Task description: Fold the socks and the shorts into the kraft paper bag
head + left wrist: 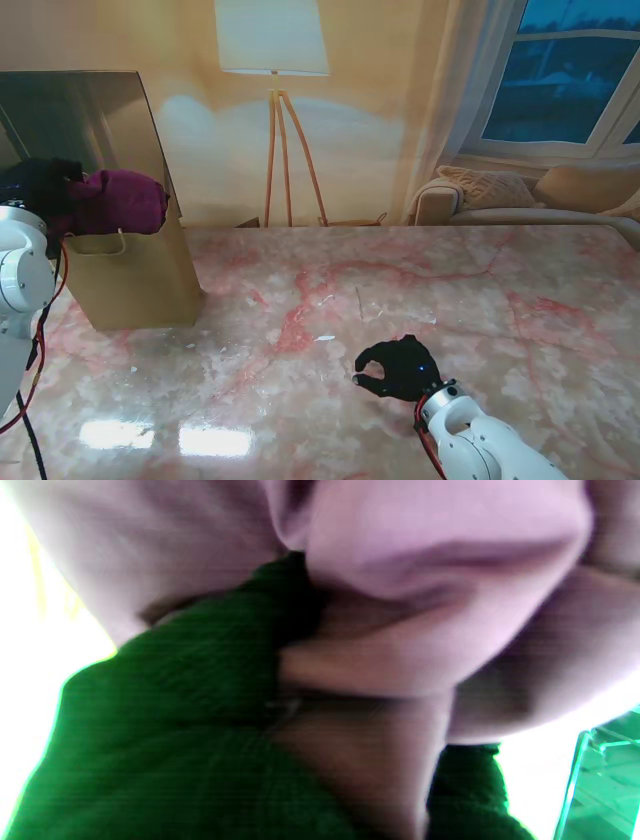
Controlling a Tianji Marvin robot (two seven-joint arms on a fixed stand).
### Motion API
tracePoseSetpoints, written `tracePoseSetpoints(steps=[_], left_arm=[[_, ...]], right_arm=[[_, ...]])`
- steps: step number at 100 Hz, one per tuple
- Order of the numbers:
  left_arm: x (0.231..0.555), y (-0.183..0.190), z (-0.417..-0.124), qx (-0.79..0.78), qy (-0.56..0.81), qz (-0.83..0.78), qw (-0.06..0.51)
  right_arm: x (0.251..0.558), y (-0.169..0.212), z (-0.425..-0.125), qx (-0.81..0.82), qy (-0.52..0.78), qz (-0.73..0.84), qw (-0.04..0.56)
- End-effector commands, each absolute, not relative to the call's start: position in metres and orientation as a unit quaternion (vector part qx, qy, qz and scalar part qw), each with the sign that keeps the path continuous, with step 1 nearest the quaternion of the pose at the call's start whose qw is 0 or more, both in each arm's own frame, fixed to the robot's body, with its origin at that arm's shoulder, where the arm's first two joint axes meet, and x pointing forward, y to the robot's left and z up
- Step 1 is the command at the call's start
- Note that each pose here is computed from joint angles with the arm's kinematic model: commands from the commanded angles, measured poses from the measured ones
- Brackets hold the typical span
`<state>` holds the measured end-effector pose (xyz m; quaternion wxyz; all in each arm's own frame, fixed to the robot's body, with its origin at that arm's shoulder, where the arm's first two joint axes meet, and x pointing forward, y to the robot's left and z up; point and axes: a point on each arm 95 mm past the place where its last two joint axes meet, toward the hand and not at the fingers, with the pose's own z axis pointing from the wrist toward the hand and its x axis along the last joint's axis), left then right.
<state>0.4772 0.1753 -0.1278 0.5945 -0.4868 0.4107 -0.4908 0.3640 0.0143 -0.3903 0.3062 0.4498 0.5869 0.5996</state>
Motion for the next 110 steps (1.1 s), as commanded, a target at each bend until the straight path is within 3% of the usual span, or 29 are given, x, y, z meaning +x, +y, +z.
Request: tracePoseSetpoints(steps=[1, 65, 110], left_arm=[[0.4747, 0.1749, -0.1291, -0.485, 0.428, -0.484, 0.590], [0.4699, 0.1716, -0.1319, -0.518, 0.481, -0.465, 0.533], [0.4709, 0.1672, -0.1360, -0.512, 0.526, -0.431, 0.525]], right_arm=[[0.3606, 0.0203, -0.3889, 0.447, 0.589, 0.602, 0.301], [0.3597, 0.0213, -0.3878, 0.450, 0.587, 0.603, 0.300], [0.3625, 0.0193, -0.3895, 0.449, 0.586, 0.603, 0.303]])
